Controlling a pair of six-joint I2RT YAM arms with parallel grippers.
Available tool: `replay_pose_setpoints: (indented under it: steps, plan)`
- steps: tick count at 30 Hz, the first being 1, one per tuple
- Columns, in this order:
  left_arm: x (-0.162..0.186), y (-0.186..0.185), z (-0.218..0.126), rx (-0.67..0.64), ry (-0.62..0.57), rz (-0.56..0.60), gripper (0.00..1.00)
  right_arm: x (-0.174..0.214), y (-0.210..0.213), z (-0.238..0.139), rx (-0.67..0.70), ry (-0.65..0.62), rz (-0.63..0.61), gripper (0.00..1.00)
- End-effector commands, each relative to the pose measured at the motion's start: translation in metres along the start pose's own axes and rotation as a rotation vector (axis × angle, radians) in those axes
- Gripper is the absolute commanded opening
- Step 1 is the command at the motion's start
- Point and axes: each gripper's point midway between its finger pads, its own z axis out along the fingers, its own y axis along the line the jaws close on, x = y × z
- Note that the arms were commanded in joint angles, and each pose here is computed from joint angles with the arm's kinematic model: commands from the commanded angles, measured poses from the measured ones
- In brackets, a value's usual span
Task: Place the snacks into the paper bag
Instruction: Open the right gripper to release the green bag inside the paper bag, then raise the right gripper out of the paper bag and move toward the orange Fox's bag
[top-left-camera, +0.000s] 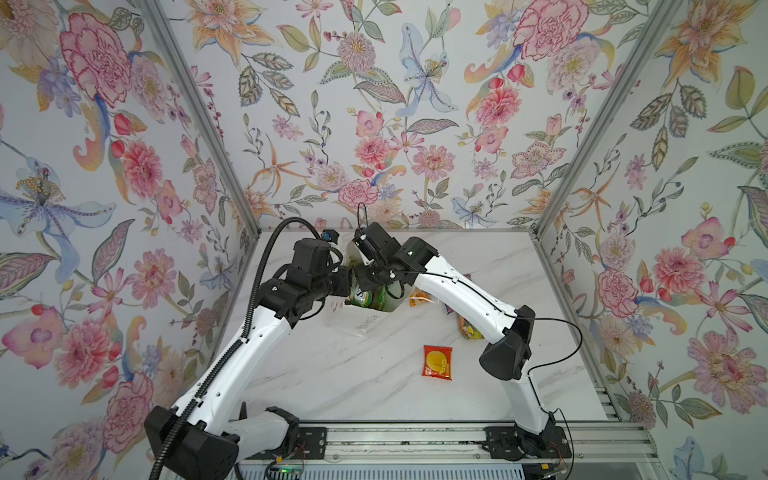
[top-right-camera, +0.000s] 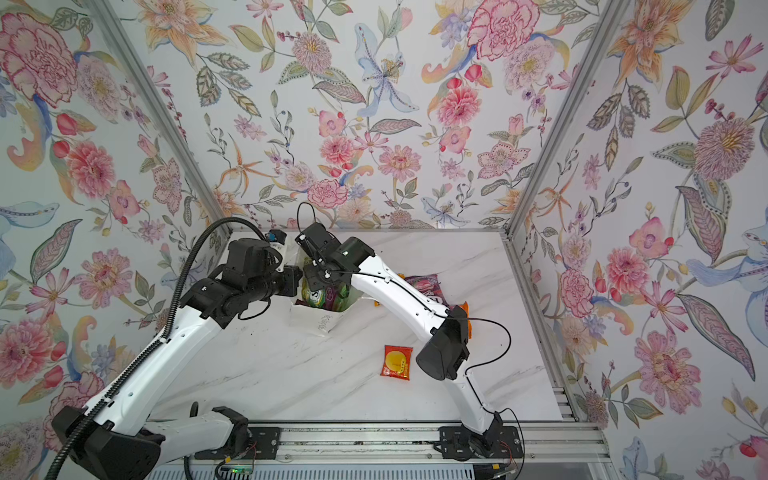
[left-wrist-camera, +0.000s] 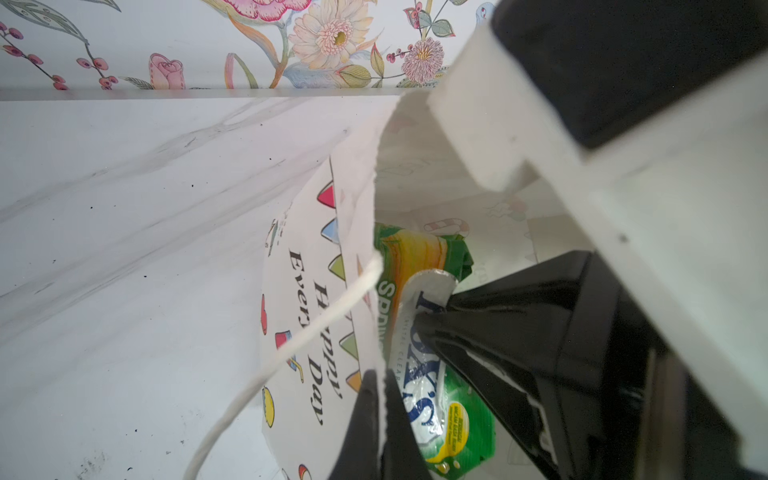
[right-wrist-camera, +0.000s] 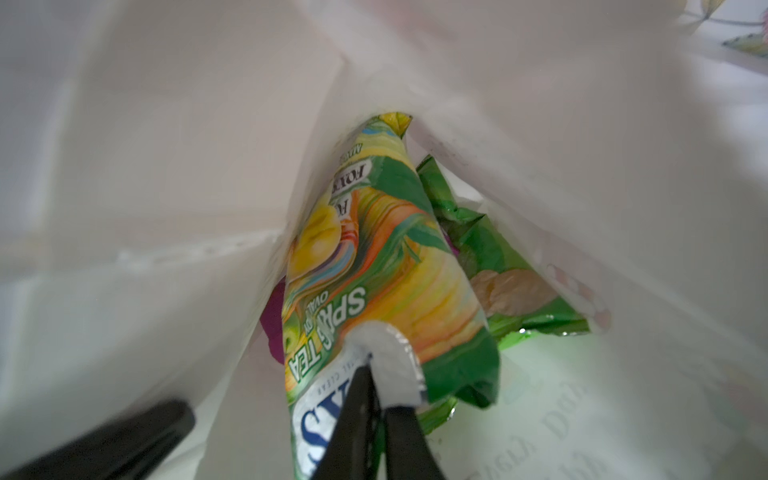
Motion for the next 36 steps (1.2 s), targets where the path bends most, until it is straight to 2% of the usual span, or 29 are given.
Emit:
replay_pose_setpoints:
  steps: [1, 6, 12, 22, 30, 36]
  plan:
    - [-0.030, -0.012, -0.015, 0.037, -0.132, 0.011, 0.00, -0.017, -0.002, -0.012, 0.011, -0.063, 0.019, 0.19]
    - [-0.029, -0.008, -0.014, 0.020, -0.129, 0.009, 0.00, -0.027, 0.005, -0.046, -0.025, -0.117, 0.005, 0.36]
    - [-0.030, -0.008, -0.013, 0.015, -0.135, 0.007, 0.00, -0.027, 0.006, -0.085, -0.051, -0.160, -0.010, 0.48]
    - [-0.025, 0.008, -0.012, -0.021, -0.129, -0.013, 0.00, -0.021, -0.012, -0.152, -0.019, -0.250, -0.040, 0.59]
    - [-0.023, 0.019, -0.013, -0.033, -0.134, -0.023, 0.00, 0.011, -0.083, -0.195, 0.199, -0.305, -0.005, 0.71]
    - [-0.017, 0.027, -0.007, -0.038, -0.123, -0.029, 0.00, 0.055, -0.151, -0.202, 0.299, -0.281, 0.129, 0.77]
